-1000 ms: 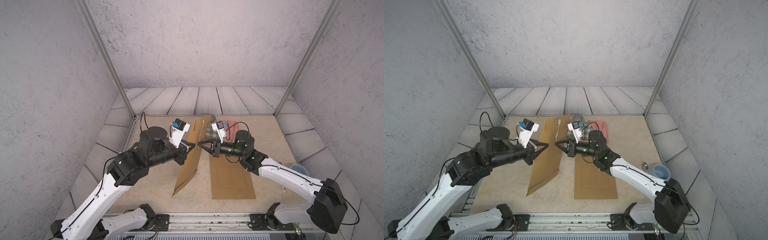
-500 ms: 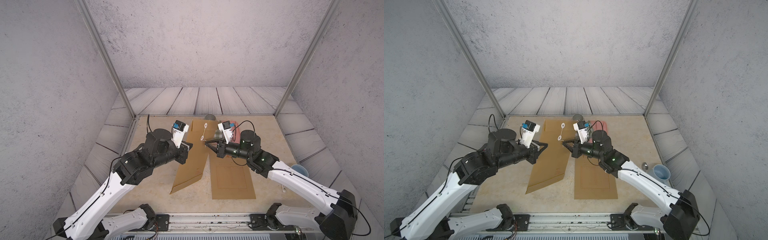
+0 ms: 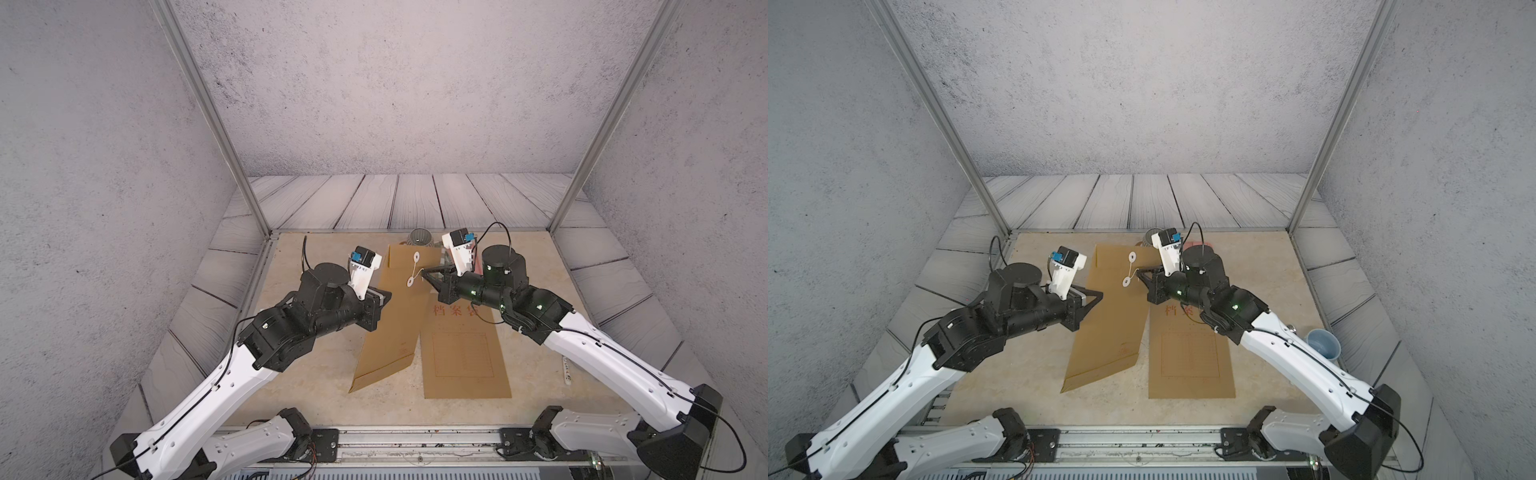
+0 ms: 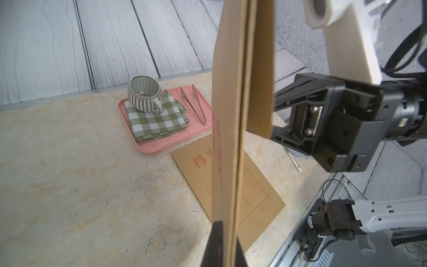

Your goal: Open the file bag

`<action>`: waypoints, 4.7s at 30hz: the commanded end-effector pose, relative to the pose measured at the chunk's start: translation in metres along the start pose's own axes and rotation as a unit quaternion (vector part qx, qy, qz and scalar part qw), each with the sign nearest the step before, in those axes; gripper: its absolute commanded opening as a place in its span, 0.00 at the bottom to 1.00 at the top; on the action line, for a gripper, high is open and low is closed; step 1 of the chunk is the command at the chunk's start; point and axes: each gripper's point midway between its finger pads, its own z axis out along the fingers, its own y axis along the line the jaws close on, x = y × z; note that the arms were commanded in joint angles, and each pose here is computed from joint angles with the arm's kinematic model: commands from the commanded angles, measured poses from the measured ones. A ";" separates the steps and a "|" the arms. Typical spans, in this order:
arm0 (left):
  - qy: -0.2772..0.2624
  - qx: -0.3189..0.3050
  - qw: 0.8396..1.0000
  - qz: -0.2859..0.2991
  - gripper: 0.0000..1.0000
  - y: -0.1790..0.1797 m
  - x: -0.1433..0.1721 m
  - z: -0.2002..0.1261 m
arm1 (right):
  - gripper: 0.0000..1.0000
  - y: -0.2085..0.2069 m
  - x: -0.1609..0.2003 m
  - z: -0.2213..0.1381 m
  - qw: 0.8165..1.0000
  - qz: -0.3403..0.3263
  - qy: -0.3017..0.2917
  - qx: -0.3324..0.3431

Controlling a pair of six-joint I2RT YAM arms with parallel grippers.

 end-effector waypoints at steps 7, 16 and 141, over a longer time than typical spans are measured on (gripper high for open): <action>-0.023 0.025 0.999 -0.035 0.00 0.000 -0.002 0.003 | 0.00 0.014 -0.012 -0.005 0.999 -0.030 0.006 -0.016; -0.039 0.016 0.997 -0.062 0.00 0.014 -0.005 0.010 | 0.00 0.049 0.014 0.001 0.995 -0.027 0.035 -0.085; 0.008 -0.003 0.979 -0.203 0.00 0.110 0.053 0.034 | 0.00 -0.049 0.084 0.040 0.980 0.125 0.149 0.029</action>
